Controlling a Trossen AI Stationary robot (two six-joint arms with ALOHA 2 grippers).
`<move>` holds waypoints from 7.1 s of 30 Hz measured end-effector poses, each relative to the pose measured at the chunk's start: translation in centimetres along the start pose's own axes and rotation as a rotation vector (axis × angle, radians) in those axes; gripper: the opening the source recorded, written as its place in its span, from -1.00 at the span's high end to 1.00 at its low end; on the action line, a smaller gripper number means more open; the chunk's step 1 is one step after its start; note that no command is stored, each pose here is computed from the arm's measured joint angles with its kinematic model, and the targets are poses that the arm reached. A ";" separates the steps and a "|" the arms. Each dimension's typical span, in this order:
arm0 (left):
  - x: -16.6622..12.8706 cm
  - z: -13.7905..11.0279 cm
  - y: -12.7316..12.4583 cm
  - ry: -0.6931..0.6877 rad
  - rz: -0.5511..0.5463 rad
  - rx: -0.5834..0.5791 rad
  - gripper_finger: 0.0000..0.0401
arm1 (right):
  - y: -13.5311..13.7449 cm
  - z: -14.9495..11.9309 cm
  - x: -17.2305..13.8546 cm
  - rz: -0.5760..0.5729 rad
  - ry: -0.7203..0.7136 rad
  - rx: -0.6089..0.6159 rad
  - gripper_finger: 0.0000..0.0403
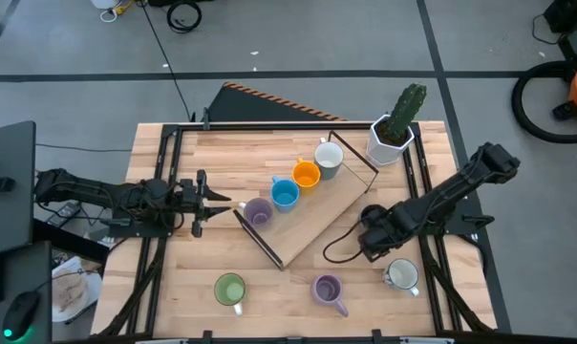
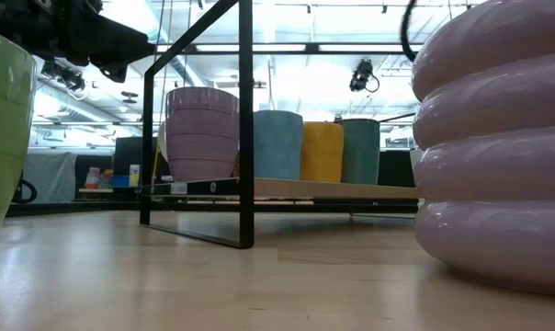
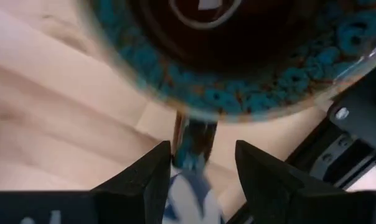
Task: Place coffee mugs
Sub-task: Put the blue brown mug on the shelf, then put the blue patterned mug on the shelf
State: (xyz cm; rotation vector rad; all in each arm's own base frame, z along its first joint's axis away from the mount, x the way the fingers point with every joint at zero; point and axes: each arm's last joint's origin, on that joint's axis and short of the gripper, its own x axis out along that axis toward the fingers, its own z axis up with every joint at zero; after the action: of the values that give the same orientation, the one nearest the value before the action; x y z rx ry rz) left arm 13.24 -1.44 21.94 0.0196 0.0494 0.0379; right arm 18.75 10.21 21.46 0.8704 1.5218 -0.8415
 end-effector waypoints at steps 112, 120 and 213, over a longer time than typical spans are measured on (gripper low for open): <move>0.0 -0.8 0.1 0.081 0.031 -0.115 0.42 | -3.9 11.6 -3.6 0.019 -0.259 -0.343 0.73; 0.0 -0.8 0.1 0.083 0.031 -0.114 0.42 | -4.0 11.8 -3.2 0.013 -0.262 -0.337 0.65; 0.0 0.8 0.2 -0.083 0.045 -0.149 0.20 | -1.7 -5.3 -10.6 0.170 0.062 -0.240 -0.27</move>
State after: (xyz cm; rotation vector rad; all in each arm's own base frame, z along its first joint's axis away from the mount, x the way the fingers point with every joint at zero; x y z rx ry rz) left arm 13.24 -1.29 22.74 -0.1270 -0.0373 0.0857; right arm 15.74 13.25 32.64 0.8405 1.5412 -0.5009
